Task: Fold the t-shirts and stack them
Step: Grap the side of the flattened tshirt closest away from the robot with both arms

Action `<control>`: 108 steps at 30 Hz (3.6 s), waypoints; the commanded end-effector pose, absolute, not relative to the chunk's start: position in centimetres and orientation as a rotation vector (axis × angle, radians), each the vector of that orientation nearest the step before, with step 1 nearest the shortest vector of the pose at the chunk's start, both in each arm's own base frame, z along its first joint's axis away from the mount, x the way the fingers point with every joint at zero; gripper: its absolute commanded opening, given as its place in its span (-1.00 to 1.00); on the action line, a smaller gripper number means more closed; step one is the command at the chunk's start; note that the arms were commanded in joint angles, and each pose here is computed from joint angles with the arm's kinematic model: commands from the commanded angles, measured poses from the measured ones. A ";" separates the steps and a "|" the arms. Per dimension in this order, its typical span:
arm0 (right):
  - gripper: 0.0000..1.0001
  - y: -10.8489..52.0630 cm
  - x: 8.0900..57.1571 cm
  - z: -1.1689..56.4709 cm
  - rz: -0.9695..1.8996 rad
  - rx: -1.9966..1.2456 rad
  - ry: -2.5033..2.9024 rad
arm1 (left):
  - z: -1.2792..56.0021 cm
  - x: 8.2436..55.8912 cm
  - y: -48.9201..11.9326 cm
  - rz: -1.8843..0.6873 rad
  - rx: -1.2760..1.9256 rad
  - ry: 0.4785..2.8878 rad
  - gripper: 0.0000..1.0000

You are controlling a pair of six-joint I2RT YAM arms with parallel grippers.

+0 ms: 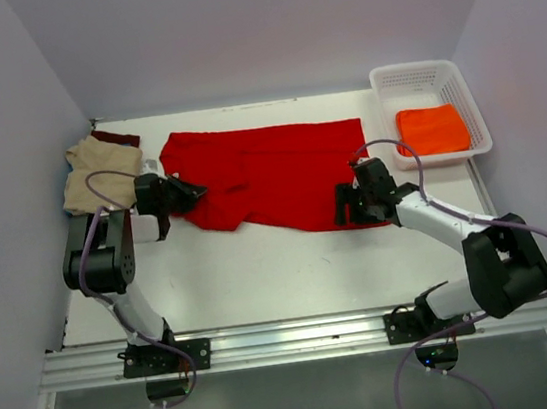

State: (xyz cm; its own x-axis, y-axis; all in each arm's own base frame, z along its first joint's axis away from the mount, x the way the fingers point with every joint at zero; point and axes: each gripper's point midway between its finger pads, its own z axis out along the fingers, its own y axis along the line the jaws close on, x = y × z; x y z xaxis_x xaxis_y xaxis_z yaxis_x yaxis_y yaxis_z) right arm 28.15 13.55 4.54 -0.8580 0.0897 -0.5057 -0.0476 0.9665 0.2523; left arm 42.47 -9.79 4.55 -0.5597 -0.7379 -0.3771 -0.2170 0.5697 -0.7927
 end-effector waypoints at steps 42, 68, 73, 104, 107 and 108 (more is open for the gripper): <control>-0.22 1.5 28.6 2.1 -0.391 0.874 2.296 | 5.7 46.4 -8.6 -0.998 -0.680 2.025 -0.31; -0.16 3.0 29.3 2.4 -0.229 0.818 2.296 | 6.3 45.6 -8.5 -0.997 -0.679 2.021 -0.31; -0.12 3.2 29.8 1.1 -0.257 0.815 2.326 | 6.3 45.5 -8.5 -0.999 -0.678 2.023 -0.31; 0.00 3.2 32.6 2.8 -0.355 0.643 2.375 | 5.8 45.2 -8.6 -1.019 -0.682 2.031 -0.33; -0.02 3.3 32.3 4.1 -0.304 0.642 2.342 | 5.7 45.2 -8.6 -1.020 -0.685 2.032 -0.33; -0.04 3.2 32.1 4.5 -0.300 0.641 2.337 | 5.8 45.3 -8.5 -1.020 -0.686 2.029 -0.33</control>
State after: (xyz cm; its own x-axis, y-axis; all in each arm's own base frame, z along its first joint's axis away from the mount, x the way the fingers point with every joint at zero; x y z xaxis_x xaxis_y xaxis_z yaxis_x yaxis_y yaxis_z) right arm 32.44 3.34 2.51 -0.6706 0.3618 -0.6476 0.5276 0.8463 -0.0736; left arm 44.81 -8.85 4.26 -0.5919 -0.7308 -0.3400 -0.1805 0.5313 -0.8277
